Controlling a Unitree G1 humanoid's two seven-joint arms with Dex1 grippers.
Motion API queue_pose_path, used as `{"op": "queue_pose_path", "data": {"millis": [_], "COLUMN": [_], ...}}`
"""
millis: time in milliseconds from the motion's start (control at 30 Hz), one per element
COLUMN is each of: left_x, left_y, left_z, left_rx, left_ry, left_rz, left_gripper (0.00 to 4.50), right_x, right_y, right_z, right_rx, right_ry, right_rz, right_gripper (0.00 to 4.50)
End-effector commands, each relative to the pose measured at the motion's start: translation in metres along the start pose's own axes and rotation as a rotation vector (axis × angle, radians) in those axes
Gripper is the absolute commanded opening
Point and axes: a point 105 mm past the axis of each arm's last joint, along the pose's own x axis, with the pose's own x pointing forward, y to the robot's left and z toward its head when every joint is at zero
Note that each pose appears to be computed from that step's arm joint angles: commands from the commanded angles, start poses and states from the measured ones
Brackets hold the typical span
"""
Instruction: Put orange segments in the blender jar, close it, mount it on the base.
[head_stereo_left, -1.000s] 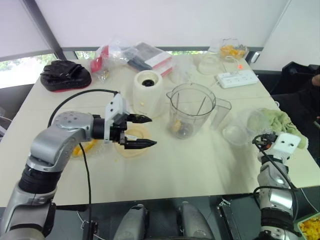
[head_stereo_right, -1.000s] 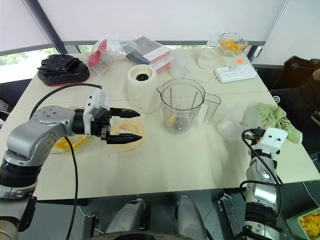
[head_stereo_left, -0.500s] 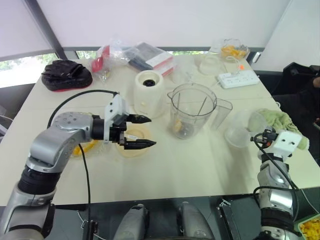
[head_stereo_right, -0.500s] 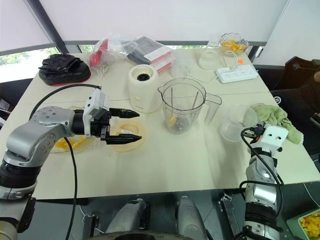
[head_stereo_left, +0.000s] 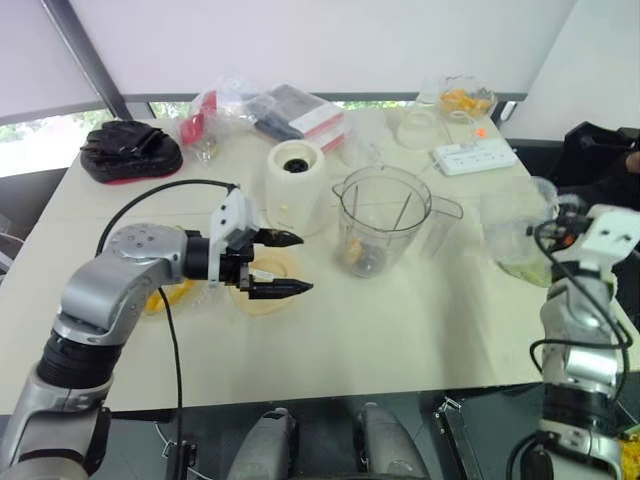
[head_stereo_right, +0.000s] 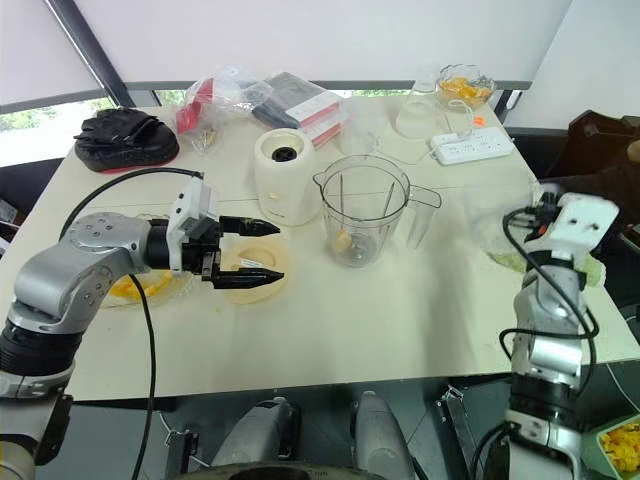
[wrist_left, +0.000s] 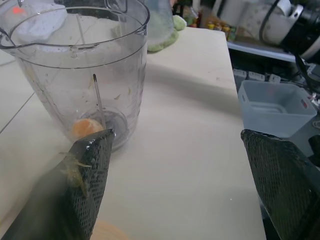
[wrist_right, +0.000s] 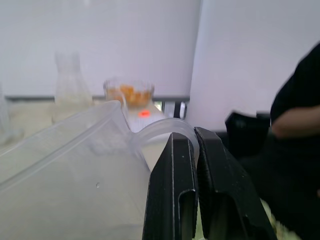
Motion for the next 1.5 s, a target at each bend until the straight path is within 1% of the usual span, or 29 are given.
{"op": "queue_pose_path", "data": {"millis": [33,233,367,533,633,800,933,1067,1167,1367,1500], "left_x": [0.003,0.005,0.007,0.008,0.008,0.007,0.007,0.006,0.003,-0.004,-0.006], "left_y": [-0.002,-0.001,-0.001,-0.001,0.000,0.001,0.001,0.000,0.002,0.009,0.011], "left_z": [0.006,0.006,0.005,0.005,0.004,0.003,0.003,0.003,0.005,0.018,0.020], "left_rx": [0.041,0.046,0.049,0.050,0.048,0.045,0.040,0.020,-0.001,-0.030,-0.030], "left_ry": [-0.007,-0.012,-0.017,-0.024,-0.028,-0.033,-0.042,-0.055,-0.074,-0.152,-0.165], "left_rz": [-0.013,-0.010,-0.007,0.000,0.004,0.015,0.024,0.033,0.052,0.094,0.117], "left_gripper": [4.23,4.23,4.23,4.23,4.23,4.23,4.23,4.23,4.23,4.23,4.23], "right_x": [0.016,0.038,0.046,0.043,0.037,0.026,0.020,0.009,0.003,-0.006,-0.011], "right_y": [-0.003,0.010,0.029,0.055,0.071,0.092,0.099,0.113,0.121,0.132,0.138], "right_z": [0.049,0.102,0.143,0.174,0.184,0.191,0.193,0.194,0.191,0.179,0.173], "right_rx": [0.012,0.031,0.039,0.005,-0.039,-0.130,-0.180,-0.284,-0.344,-0.421,-0.458], "right_ry": [-0.151,-0.283,-0.382,-0.463,-0.498,-0.542,-0.562,-0.605,-0.625,-0.642,-0.648], "right_rz": [0.005,0.059,0.138,0.267,0.346,0.460,0.513,0.599,0.645,0.717,0.754], "right_gripper": [0.07,0.07,0.07,0.07,0.07,0.07,0.07,0.07,0.07,0.07,0.07]}}
